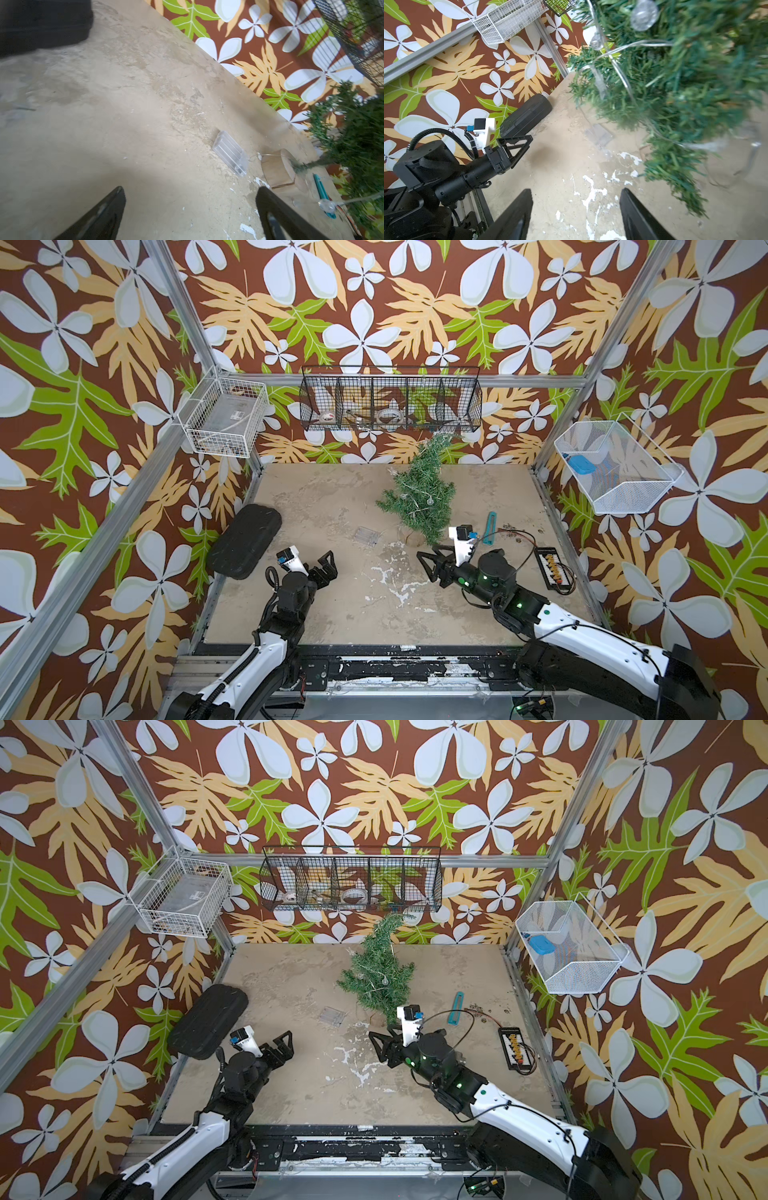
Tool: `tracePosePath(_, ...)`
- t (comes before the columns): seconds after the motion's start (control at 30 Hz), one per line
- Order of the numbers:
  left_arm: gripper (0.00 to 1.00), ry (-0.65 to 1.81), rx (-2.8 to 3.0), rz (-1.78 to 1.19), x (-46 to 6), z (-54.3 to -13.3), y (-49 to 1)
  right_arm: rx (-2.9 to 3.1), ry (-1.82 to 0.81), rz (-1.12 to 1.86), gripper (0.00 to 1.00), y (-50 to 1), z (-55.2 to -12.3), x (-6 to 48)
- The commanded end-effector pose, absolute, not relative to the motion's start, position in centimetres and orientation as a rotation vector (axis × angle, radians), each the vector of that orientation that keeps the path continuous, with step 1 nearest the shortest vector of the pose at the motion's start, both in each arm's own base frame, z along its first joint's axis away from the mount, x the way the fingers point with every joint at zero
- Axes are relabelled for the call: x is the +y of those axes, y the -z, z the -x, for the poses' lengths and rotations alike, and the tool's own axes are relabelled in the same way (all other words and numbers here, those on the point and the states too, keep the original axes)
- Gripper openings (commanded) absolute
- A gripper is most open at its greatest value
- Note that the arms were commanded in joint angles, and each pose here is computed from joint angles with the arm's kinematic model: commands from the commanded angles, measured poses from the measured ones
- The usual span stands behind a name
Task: Remove string lights from the small christmas tree
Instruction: Pick up the light string from the Christmas tree.
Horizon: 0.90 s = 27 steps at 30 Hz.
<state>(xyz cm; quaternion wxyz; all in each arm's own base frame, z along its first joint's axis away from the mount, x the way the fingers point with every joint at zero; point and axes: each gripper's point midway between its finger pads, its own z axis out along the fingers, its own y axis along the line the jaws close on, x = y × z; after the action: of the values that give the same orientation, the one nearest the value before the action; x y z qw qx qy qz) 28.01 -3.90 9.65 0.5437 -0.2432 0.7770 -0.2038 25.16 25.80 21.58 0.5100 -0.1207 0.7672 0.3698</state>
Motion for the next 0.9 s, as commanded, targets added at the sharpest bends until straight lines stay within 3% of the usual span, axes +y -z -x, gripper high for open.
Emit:
tracePosePath(0.0,0.98,0.510,1.755,0.625,-3.3,-28.1,-10.8,1.740,-0.916,0.222,0.63,-23.4,-26.7,26.7)
tracePosePath(0.57,0.91,0.594,1.873,0.536,-6.0,-29.5,-9.5,1.780,-0.742,0.069,0.62,-19.5,-31.0,30.5)
tracePosePath(0.87,0.89,0.644,1.911,0.496,-7.3,-30.2,-9.4,1.833,-0.642,0.052,0.72,-17.0,-33.2,31.8)
